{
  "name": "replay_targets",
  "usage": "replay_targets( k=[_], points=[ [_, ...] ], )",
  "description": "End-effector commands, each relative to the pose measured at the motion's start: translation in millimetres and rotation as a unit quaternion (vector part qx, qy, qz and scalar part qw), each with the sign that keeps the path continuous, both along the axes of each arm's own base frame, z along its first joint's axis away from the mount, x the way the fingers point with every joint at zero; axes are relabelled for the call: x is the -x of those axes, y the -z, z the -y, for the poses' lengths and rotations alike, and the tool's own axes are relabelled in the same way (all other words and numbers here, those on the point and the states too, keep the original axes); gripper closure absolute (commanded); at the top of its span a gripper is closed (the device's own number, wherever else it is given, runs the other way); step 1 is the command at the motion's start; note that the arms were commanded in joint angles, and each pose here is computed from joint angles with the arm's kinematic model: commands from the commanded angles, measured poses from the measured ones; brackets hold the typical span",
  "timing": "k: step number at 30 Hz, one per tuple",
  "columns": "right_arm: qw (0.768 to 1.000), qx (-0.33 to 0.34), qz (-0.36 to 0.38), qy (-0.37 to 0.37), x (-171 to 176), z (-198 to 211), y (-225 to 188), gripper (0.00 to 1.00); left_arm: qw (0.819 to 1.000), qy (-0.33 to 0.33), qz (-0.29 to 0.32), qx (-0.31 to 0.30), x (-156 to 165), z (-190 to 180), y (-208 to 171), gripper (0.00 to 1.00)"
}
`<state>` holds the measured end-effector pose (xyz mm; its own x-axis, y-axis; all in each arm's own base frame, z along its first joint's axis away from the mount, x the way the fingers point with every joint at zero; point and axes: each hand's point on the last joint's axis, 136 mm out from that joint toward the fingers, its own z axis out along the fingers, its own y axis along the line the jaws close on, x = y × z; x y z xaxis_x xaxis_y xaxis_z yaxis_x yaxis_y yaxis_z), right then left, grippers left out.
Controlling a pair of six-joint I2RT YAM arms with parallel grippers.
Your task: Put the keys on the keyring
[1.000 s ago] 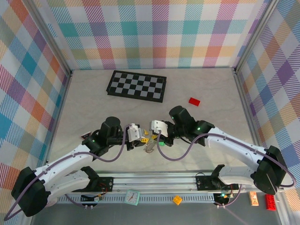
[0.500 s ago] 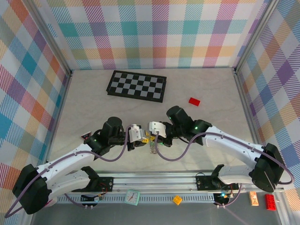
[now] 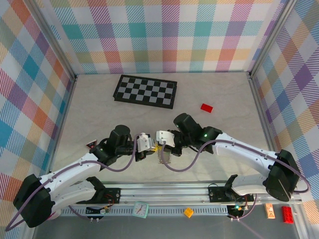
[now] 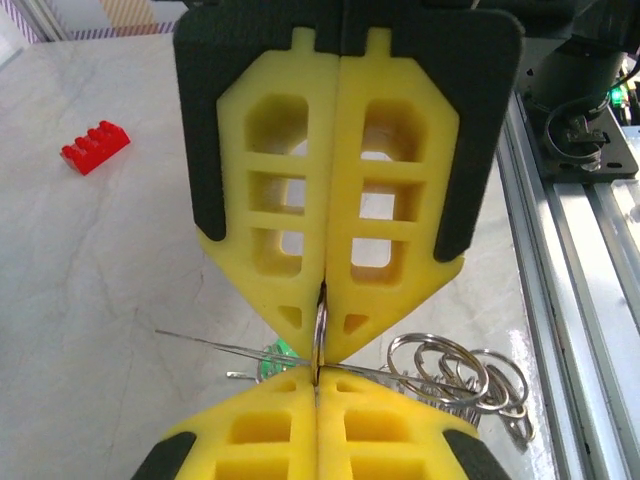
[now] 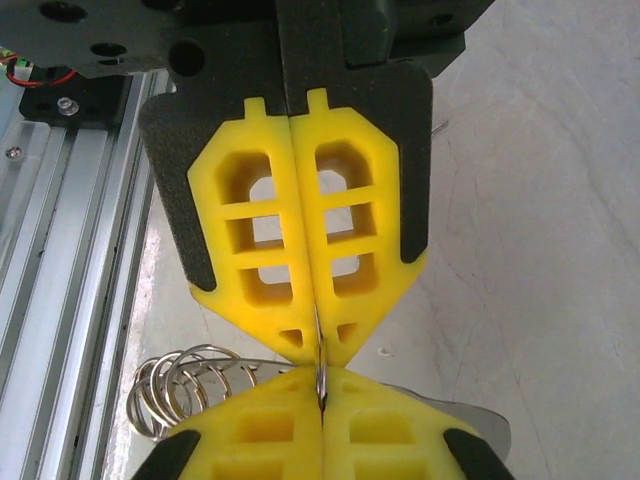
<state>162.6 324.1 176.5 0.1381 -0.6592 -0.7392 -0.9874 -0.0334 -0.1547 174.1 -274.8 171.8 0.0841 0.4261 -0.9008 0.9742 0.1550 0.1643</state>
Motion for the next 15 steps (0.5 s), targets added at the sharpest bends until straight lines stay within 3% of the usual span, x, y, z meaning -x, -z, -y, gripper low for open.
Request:
replay_targets(
  k=[1, 9, 15],
  points=[
    [1.0, -0.009, 0.015, -0.013, 3, -6, -8, 0.89, 0.998, 0.025, 0.041, 0.046, 4, 10, -29, 1.0],
    [1.0, 0.0, 0.025, 0.007, 0, 3, -8, 0.81, 0.999, 0.026, 0.033, 0.03, 4, 9, -21, 1.0],
    [1.0, 0.004, 0.022, 0.009, 4, 9, -10, 0.91, 0.999, 0.024, 0.03, 0.022, 5, 9, -18, 1.0]
  ],
)
